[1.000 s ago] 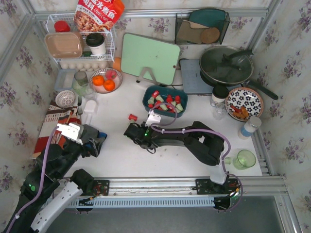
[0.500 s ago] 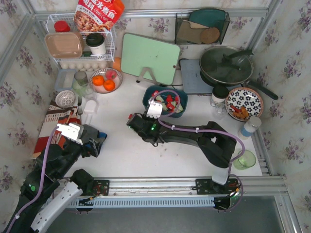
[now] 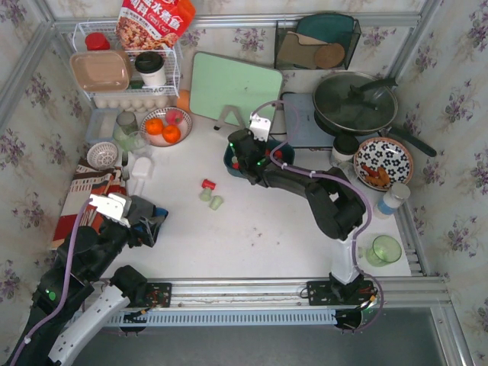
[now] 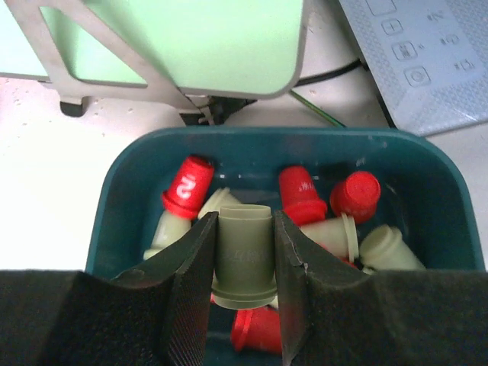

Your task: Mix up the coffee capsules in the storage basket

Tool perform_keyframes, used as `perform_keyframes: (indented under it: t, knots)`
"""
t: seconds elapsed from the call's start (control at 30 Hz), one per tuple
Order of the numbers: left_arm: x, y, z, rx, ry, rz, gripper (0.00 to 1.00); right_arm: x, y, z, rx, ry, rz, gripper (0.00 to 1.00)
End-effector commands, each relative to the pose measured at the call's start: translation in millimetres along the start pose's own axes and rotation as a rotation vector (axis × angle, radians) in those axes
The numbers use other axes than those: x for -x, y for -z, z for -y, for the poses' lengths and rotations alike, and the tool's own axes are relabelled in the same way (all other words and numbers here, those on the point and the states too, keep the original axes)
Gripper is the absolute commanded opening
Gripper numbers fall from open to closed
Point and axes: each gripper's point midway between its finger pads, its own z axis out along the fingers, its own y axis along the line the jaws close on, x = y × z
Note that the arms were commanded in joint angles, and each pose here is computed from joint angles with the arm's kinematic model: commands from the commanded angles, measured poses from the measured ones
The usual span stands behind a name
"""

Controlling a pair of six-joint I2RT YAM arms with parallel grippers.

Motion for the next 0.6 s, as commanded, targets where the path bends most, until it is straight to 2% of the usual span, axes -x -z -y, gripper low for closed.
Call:
perform_keyframes:
  t: [0.0, 0.2, 0.3, 0.43, 0.57]
  knots:
    - [7.9, -2.0, -0.6, 0.004, -0.002, 0.033, 0.87, 13.1, -29.5, -11.5, 0.046, 0.005, 0.046, 0.41]
    - [6.7, -2.6, -1.8, 0.011, -0.003, 0.03, 0.87, 16.3, -34.9, -1.9, 0.006, 0.03, 0.05, 0.6]
    - [6.6, -2.9, -2.0, 0.013, -0.004, 0.029, 0.87, 20.3, -24.8, -0.9, 0.033, 0.036, 0.031, 0.63]
    - [6.3, -3.2, -2.2, 0.014, -0.004, 0.027, 0.87, 12.6, 7.7, -24.1, 0.241, 0.112, -0.041, 0.64]
    - [6.7, -3.2, -2.8, 0.017, -0.004, 0.029, 0.87, -14.1, 52.8, -51.4, 0.442, 0.199, -0.082, 0.62]
